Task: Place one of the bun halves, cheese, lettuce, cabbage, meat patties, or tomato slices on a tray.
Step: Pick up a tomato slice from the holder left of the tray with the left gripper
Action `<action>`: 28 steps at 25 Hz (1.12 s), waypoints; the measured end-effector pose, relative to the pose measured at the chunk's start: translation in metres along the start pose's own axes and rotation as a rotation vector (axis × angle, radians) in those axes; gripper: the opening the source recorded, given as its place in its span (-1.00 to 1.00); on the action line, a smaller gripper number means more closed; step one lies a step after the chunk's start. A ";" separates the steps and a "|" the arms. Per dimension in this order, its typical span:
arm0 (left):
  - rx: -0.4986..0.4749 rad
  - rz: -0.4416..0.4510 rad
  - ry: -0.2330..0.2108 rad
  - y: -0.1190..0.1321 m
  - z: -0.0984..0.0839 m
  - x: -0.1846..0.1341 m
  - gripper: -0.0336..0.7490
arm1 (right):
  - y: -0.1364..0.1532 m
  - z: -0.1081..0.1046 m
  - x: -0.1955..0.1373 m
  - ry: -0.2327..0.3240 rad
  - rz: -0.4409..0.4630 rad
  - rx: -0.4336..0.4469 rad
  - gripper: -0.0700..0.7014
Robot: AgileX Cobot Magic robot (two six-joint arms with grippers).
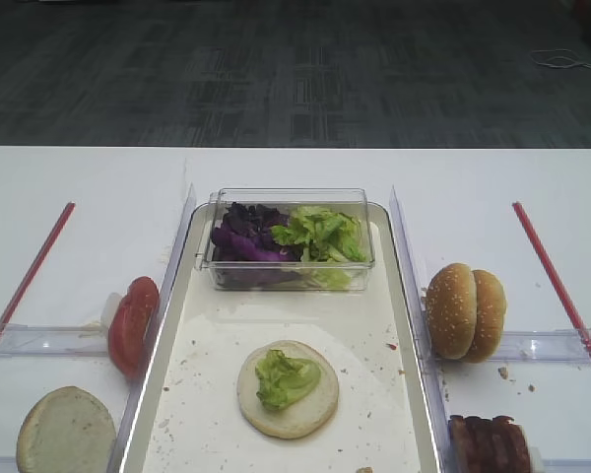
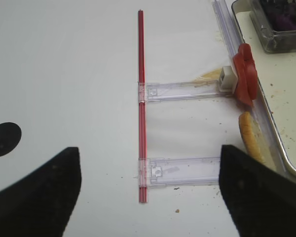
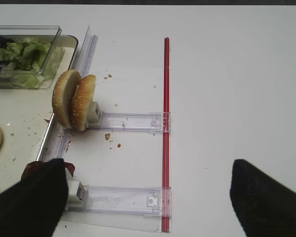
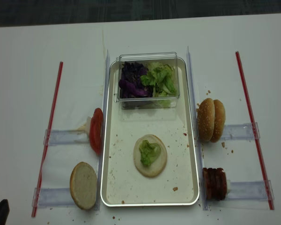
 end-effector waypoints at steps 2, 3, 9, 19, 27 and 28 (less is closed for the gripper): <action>0.000 0.000 0.000 0.000 0.000 0.000 0.52 | 0.000 0.000 0.000 0.000 0.000 0.000 0.97; 0.000 0.000 0.000 0.000 0.000 0.000 0.52 | 0.000 0.000 0.000 0.000 0.000 0.000 0.97; 0.000 0.000 0.000 0.000 0.000 0.000 0.52 | 0.000 0.000 0.000 0.000 0.000 0.000 0.97; 0.003 0.044 0.004 0.005 -0.001 0.001 0.52 | 0.000 0.000 0.000 0.000 0.000 0.000 0.97; 0.035 0.466 0.033 0.055 -0.005 0.005 0.52 | 0.000 0.000 0.000 0.002 0.000 0.000 0.97; 0.039 0.513 0.034 0.060 -0.006 0.005 0.52 | 0.000 0.000 0.000 0.004 0.000 0.000 0.97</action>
Point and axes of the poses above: a point on each arm's last joint axis where the gripper is mounted, y pointing out along that axis toward the gripper, z along the wrist's bending axis when the last joint is at zero, x = y × z, the point moved 5 cm from there along y, pointing out along that axis toward the gripper, and after that the axes turned 2 degrees about -y, right-handed, at the moved point
